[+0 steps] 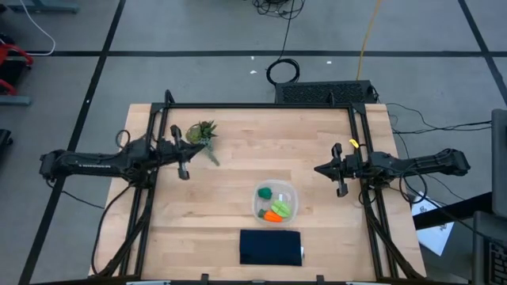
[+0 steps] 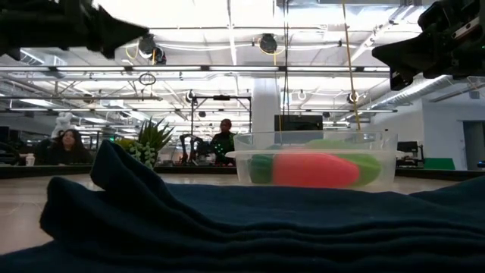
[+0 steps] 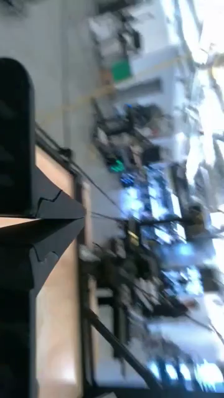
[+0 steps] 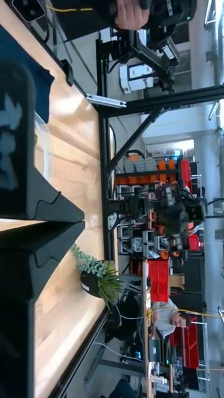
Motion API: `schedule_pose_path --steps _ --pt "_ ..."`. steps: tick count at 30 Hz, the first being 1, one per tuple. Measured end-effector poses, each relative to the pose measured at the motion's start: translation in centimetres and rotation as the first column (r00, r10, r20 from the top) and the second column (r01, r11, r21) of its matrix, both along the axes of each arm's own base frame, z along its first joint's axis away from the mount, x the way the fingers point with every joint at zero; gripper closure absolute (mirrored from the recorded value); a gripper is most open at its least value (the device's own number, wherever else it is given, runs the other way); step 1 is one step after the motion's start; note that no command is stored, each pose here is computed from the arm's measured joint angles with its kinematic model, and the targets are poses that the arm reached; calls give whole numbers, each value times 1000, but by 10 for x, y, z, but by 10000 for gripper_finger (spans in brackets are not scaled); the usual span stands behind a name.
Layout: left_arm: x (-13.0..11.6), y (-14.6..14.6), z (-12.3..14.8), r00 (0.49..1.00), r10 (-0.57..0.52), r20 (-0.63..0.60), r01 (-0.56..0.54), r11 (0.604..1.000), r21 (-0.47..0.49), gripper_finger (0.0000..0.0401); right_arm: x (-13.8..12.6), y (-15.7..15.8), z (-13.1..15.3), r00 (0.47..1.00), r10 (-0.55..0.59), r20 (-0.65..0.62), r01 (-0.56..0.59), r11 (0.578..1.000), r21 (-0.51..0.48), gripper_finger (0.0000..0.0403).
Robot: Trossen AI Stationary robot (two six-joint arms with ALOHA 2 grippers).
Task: Pick and placing Produce into tupperware
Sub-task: Return to Home Position
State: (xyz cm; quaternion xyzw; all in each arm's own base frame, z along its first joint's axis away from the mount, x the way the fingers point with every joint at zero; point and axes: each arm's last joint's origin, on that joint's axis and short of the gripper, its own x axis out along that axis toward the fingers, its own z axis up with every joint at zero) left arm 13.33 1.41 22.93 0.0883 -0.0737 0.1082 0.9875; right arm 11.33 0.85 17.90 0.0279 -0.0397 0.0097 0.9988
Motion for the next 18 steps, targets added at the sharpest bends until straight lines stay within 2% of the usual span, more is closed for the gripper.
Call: schedule_pose_path --steps 6,10,15,18 --pt "-12 -7 8 992 -100 76 101 995 -4 401 0 0 0 1000 1 -3 -1 1000 17 403" --pt "-16 -16 5 986 -162 27 162 987 17 401 0 0 -2 1000 1 -19 -1 1000 16 403" --pt "-22 -22 -6 985 -137 -102 147 984 102 401 0 0 -2 1000 1 -19 -1 1000 16 403" --pt "-25 -20 -12 981 -110 -160 128 986 108 401 0 0 -2 1000 1 -19 0 1000 12 403"
